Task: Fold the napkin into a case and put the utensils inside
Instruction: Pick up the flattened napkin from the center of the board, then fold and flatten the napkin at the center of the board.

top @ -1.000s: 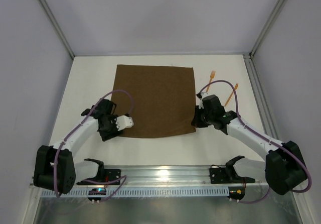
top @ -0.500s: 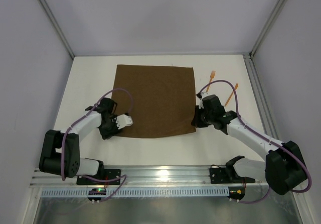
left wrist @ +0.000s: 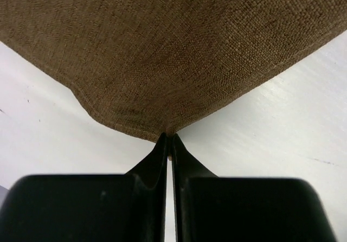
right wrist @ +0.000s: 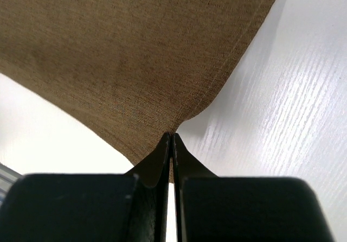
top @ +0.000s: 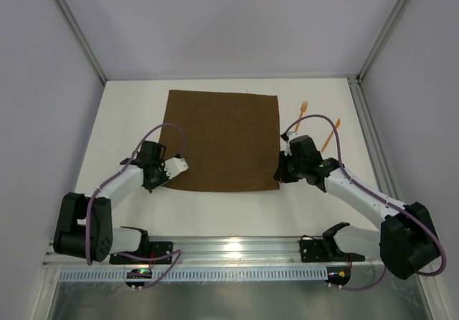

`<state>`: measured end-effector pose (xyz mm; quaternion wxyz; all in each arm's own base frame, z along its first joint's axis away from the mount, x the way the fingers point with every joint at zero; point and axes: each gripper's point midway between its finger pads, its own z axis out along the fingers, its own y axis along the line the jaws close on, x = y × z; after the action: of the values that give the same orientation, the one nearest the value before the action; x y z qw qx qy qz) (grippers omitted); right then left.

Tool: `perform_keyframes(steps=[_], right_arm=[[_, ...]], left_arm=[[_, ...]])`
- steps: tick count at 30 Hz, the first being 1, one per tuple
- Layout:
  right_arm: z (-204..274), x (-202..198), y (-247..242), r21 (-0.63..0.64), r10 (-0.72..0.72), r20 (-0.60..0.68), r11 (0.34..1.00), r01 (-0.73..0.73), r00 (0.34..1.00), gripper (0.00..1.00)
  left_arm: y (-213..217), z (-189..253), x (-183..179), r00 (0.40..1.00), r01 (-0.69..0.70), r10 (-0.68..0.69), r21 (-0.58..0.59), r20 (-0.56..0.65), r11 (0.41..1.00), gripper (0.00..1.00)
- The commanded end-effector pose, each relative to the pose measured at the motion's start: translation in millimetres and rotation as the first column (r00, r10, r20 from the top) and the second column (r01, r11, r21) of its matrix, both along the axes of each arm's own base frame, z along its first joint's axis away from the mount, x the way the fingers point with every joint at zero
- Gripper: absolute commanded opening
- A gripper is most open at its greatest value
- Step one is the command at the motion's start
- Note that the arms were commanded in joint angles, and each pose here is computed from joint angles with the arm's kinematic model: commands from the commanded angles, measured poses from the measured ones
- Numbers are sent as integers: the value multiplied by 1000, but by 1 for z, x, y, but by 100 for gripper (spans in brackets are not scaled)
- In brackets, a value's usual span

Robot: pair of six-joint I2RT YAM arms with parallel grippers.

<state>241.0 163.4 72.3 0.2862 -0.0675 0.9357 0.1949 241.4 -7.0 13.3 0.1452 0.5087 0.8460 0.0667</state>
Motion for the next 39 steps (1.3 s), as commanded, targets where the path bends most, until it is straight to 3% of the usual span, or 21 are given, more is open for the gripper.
perform_keyframes(steps=[1,3,6,17,23,26,30,31,33,34,39], right_arm=[[29,7,2,12,18,63,1000,-19,998,3],[35,3,1,16,30,67,999,-31,997,3],[46,-3,-2,17,25,73,999,-27,997,3],[61,-47,-13,33,30,38,999,-31,999,3],[81,-67,-17,85,22,45,996,-26,999,3],[92,-47,-9,102,18,76,994,-26,997,3],[94,23,-17,103,-57,75,993,49,996,3],[75,38,-18,80,-71,17,994,69,997,3],[81,74,-19,77,-92,48,993,88,995,3],[58,87,-18,48,-96,-11,994,96,995,3],[44,155,-18,27,-118,-36,993,119,992,3]], left_arm=[[-9,8,17,989,-67,79,-90,127,994,0],[-13,31,21,975,-93,119,-138,189,986,0],[-19,57,6,975,-101,135,-191,175,976,0],[-12,90,-68,978,-102,139,-222,157,970,0],[-17,147,-72,932,-101,203,-323,300,941,0],[-18,167,-40,889,-160,294,-363,351,918,0],[-28,179,26,860,-227,378,-406,343,885,0],[-30,171,48,863,-266,401,-398,308,878,0],[-32,167,76,850,-288,424,-400,312,870,0],[-36,169,96,836,-279,433,-419,337,864,0],[-34,146,168,804,-341,479,-386,352,857,0]])
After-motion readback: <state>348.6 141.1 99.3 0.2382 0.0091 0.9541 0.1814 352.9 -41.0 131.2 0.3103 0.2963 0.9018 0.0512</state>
